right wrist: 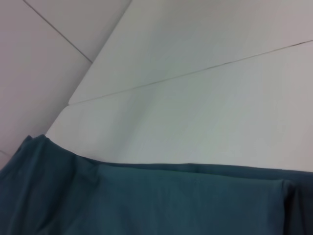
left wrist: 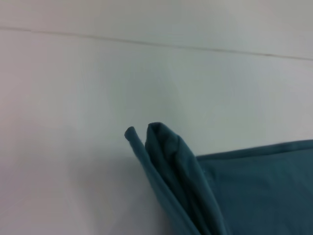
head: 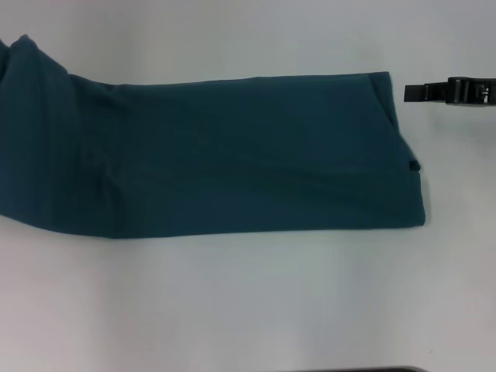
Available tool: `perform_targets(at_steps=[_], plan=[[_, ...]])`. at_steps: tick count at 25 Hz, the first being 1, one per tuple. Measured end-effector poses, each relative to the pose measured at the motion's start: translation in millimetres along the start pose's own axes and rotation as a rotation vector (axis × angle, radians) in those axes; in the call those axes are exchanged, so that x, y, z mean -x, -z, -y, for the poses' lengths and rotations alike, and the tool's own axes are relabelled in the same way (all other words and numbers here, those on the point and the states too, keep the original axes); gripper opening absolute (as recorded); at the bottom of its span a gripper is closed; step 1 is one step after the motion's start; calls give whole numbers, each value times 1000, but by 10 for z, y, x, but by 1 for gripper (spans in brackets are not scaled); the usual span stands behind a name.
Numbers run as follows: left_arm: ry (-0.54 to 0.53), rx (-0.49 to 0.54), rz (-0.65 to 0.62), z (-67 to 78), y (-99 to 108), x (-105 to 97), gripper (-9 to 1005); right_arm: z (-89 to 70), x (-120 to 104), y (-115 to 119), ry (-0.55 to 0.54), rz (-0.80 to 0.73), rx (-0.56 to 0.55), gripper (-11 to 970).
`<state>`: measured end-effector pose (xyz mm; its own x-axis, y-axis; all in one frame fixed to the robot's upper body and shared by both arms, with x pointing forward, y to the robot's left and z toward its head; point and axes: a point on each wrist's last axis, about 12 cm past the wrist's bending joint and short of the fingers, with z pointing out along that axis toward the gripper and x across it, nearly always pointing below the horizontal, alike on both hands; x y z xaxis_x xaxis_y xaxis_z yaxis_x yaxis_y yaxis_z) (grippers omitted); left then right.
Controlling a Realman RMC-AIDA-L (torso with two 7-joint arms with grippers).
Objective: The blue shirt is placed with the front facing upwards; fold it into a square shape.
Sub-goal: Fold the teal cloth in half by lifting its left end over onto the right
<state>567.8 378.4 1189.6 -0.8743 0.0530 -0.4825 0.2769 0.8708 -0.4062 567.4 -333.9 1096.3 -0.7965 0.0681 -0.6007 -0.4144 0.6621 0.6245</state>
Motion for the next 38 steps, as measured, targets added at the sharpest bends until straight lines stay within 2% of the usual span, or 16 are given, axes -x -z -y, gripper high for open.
perform_targets(at_steps=[14, 21, 25, 32, 38], plan=[[58, 55, -38, -281, 112, -64, 14, -21, 23, -29, 4, -6, 5, 12], [63, 74, -54, -308, 159, -70, 9, -24, 25, -36, 6, -10, 5, 12], [46, 23, -58, -211, 172, -44, 8, -22, 25, -38, 6, -11, 3, 12], [-32, -193, -9, 154, 175, 86, 8, -25, 30, -43, 15, -18, 2, 12], [-76, -294, 15, 412, 191, 203, 8, -49, 42, -70, 25, -38, 10, 12]])
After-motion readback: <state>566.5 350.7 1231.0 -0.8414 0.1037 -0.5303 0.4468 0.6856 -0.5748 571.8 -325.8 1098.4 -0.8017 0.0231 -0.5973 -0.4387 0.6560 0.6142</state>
